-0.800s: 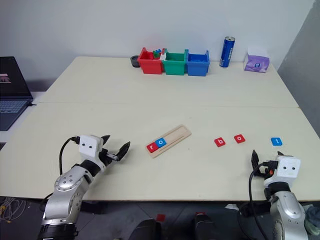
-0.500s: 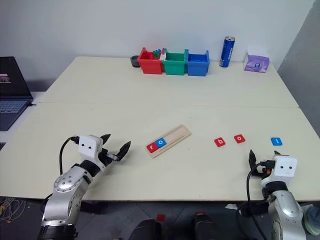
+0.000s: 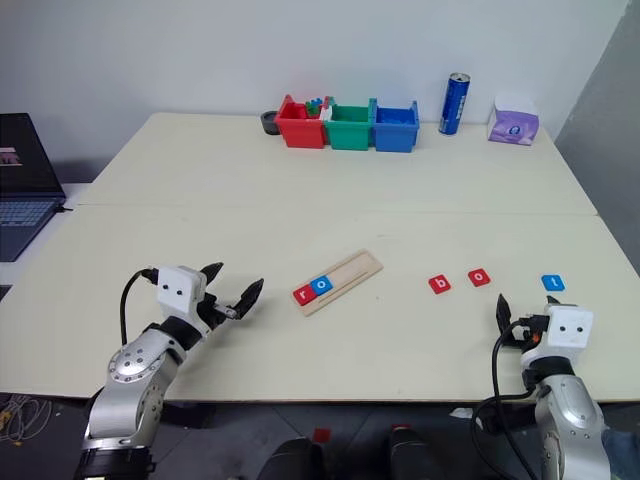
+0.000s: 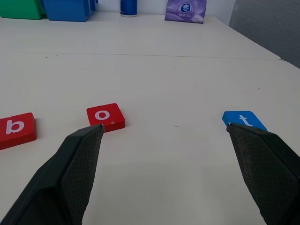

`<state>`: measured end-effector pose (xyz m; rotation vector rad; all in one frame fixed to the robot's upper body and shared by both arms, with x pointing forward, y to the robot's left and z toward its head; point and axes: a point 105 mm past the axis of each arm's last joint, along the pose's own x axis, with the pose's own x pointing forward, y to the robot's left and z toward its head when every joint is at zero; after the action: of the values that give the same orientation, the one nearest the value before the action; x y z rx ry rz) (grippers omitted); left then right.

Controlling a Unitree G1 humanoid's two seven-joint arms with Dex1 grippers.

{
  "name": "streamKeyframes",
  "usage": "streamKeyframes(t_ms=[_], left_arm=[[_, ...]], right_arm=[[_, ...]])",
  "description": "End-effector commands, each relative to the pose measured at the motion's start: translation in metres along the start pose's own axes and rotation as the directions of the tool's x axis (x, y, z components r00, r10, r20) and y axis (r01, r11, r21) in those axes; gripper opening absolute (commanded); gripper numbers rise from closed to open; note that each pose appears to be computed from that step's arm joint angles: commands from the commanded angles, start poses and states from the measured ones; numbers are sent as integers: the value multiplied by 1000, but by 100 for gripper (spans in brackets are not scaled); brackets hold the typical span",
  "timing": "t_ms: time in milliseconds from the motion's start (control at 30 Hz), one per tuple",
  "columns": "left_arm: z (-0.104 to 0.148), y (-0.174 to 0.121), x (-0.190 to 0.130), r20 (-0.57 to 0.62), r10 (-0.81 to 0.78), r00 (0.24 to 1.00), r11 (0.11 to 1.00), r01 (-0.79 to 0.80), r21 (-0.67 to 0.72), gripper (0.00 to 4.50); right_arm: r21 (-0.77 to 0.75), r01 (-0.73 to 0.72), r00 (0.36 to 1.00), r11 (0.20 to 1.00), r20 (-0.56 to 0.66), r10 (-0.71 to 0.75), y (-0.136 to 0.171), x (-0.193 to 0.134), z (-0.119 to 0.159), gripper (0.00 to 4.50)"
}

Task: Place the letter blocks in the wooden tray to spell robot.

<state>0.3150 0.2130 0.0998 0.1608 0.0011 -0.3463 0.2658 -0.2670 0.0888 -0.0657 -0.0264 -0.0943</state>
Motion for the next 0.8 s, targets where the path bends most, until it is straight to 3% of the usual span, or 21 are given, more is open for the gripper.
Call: streamKeyframes(t_ms=[33, 233, 367, 467, 600, 700, 800], left_arm=[[15, 1, 1, 43, -24, 999, 1000, 24, 10, 450], [20, -10, 9, 65, -153, 986, 988, 154, -22, 450], [18, -22, 21, 11, -268, 963, 963, 268, 26, 450], [25, -30, 30, 9, -332, 943, 943, 332, 6, 450], [26, -52, 37, -48, -461, 886, 887, 462, 5, 450], [24, -65, 38, -92, -525, 846, 850, 526, -9, 450], [19, -73, 38, -138, -555, 820, 828, 561, 3, 450]], right_arm=[[-11, -3, 999, 1000, 32, 3, 0, 2, 7, 446], [3, -38, 998, 999, 47, 38, 6, 2, 10, 446], [33, -236, 972, 971, 30, 235, 36, -3, 17, 446], [80, -440, 897, 894, 15, 441, 70, -12, 29, 446], [80, -704, 708, 706, -6, 706, 115, -34, 55, 446], [71, -779, 624, 623, -17, 781, 128, -44, 70, 446], [50, -795, 604, 605, -29, 796, 130, -46, 77, 446]])
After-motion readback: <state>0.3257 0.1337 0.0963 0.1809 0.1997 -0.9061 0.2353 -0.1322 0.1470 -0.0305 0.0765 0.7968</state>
